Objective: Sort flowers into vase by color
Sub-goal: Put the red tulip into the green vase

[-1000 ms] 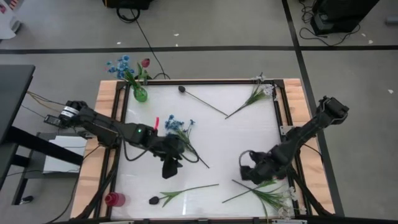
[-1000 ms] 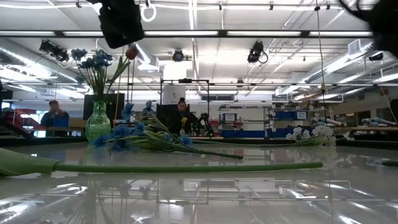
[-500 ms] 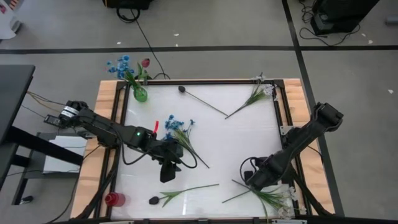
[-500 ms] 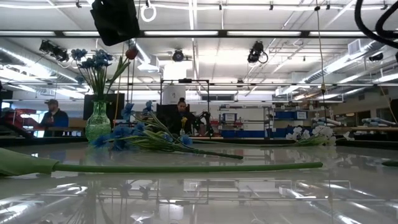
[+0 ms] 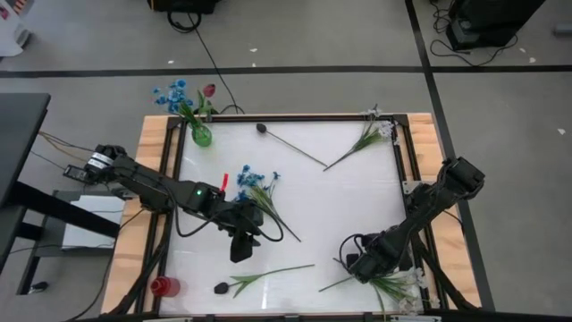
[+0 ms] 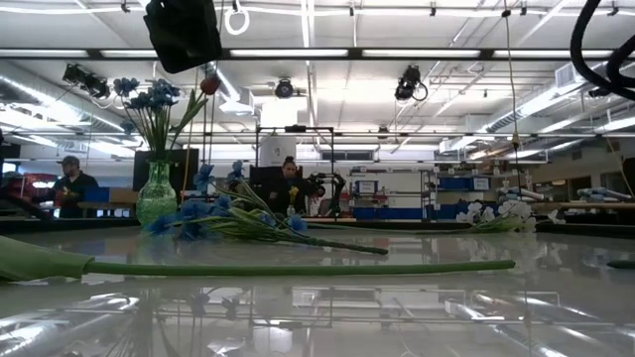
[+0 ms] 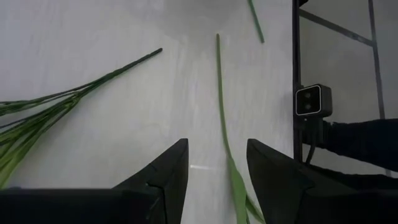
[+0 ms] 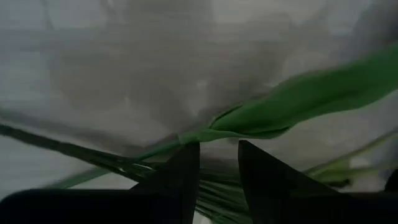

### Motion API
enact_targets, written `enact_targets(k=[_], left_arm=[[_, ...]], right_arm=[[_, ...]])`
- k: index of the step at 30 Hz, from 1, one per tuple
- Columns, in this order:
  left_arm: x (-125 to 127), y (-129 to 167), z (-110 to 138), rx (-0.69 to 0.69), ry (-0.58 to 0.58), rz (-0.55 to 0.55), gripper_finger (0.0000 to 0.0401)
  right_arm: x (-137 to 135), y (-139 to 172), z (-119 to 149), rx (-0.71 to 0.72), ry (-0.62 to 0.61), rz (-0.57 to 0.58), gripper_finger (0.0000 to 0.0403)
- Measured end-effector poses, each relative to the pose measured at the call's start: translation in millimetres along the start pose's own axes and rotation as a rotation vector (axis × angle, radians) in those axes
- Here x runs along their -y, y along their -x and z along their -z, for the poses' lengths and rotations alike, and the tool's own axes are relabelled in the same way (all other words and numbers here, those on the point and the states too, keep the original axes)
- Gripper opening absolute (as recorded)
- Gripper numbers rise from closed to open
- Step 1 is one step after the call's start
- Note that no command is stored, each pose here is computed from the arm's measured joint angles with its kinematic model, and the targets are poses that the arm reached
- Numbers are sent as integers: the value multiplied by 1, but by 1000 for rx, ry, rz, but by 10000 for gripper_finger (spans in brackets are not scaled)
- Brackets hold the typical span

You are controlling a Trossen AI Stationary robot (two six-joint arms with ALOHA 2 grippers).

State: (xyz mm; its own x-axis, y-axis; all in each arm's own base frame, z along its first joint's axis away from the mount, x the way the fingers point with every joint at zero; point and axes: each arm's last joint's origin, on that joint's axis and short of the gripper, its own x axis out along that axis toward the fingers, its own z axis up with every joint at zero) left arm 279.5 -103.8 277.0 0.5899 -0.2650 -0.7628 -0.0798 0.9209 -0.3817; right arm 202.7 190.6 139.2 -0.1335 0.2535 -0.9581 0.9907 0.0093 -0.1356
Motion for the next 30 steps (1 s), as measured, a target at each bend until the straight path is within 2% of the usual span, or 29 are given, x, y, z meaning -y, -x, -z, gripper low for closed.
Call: enact_targets(k=[6, 9, 12, 14, 18, 21, 25, 30], left_arm=[[0, 0, 0, 1, 5, 0, 167], [-2, 0, -2, 5, -1, -4, 167], [-5, 0, -4, 17, 7, -9, 167], [-7, 1, -6, 26, 14, -10, 167], [-8, 1, -10, 50, 27, -4, 167], [-8, 1, -12, 88, 26, -21, 167], [-8, 2, -16, 151, 28, -45, 167], [-12, 2, -20, 168, 38, -59, 167]], right_arm=[[2, 11, -16, 200, 141, -64, 121], [3, 26, -27, 359, 231, -152, 121], [4, 42, -33, 429, 267, -222, 119], [7, 50, -37, 377, 176, -211, 118], [12, 59, -41, 214, -115, -171, 117], [9, 65, -51, 231, -195, -172, 117], [-1, 72, -79, 288, -342, -171, 117], [-21, 79, -107, 261, -476, -248, 117]])
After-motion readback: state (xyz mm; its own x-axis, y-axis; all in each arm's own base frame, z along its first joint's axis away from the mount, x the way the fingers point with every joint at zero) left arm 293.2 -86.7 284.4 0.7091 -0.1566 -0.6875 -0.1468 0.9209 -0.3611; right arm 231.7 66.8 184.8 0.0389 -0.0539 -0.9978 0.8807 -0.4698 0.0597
